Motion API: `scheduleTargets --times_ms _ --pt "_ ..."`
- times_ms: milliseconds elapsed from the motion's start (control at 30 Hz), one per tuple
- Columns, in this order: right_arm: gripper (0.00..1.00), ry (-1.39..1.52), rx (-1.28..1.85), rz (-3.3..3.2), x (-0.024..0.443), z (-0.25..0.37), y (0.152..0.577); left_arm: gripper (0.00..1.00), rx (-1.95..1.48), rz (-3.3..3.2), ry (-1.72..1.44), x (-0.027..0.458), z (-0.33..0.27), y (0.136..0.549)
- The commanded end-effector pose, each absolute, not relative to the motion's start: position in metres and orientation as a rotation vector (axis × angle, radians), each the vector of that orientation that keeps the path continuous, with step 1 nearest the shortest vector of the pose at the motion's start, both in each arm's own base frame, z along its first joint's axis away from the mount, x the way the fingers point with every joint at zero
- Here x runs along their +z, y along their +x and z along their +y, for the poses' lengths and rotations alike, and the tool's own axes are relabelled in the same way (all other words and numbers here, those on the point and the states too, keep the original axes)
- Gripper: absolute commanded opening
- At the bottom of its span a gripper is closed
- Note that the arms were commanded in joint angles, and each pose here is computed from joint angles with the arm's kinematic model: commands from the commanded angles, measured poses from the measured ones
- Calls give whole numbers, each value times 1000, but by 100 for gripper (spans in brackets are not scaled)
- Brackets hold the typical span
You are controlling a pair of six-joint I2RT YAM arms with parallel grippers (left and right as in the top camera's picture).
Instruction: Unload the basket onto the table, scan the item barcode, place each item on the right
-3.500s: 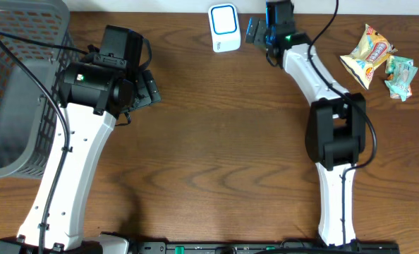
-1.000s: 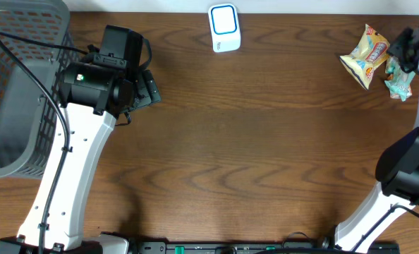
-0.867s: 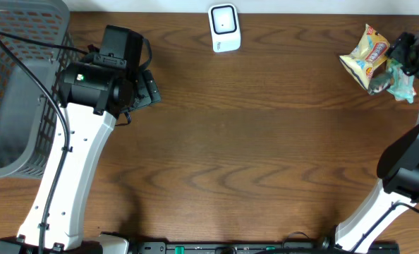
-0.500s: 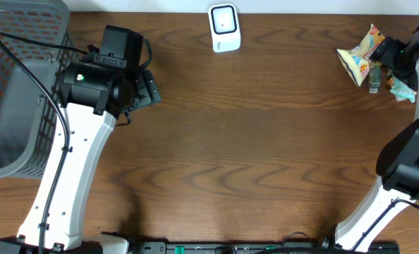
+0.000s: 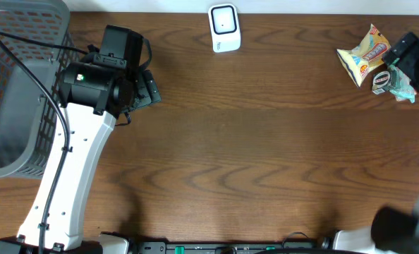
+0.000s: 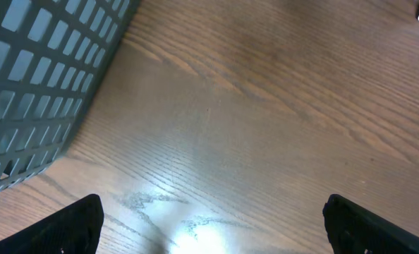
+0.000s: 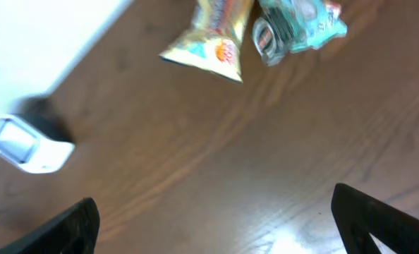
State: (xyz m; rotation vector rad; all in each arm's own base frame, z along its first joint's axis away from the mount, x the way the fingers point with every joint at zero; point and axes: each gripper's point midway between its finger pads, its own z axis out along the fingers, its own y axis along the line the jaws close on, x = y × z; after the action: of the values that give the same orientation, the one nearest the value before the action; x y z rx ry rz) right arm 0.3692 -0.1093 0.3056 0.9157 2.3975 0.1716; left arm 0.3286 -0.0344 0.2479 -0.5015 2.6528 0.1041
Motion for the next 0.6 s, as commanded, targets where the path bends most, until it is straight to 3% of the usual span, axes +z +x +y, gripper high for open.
scheduleTargets --times_ms 0,200,567 --pt "99 841 207 2344 325 -77 342 98 122 2646 -495 250 -31 330" --pt "99 518 219 2269 334 -26 293 98 122 2646 -495 250 -31 330" --pt "99 516 275 2345 299 -3 215 98 122 2646 -495 250 -31 330"
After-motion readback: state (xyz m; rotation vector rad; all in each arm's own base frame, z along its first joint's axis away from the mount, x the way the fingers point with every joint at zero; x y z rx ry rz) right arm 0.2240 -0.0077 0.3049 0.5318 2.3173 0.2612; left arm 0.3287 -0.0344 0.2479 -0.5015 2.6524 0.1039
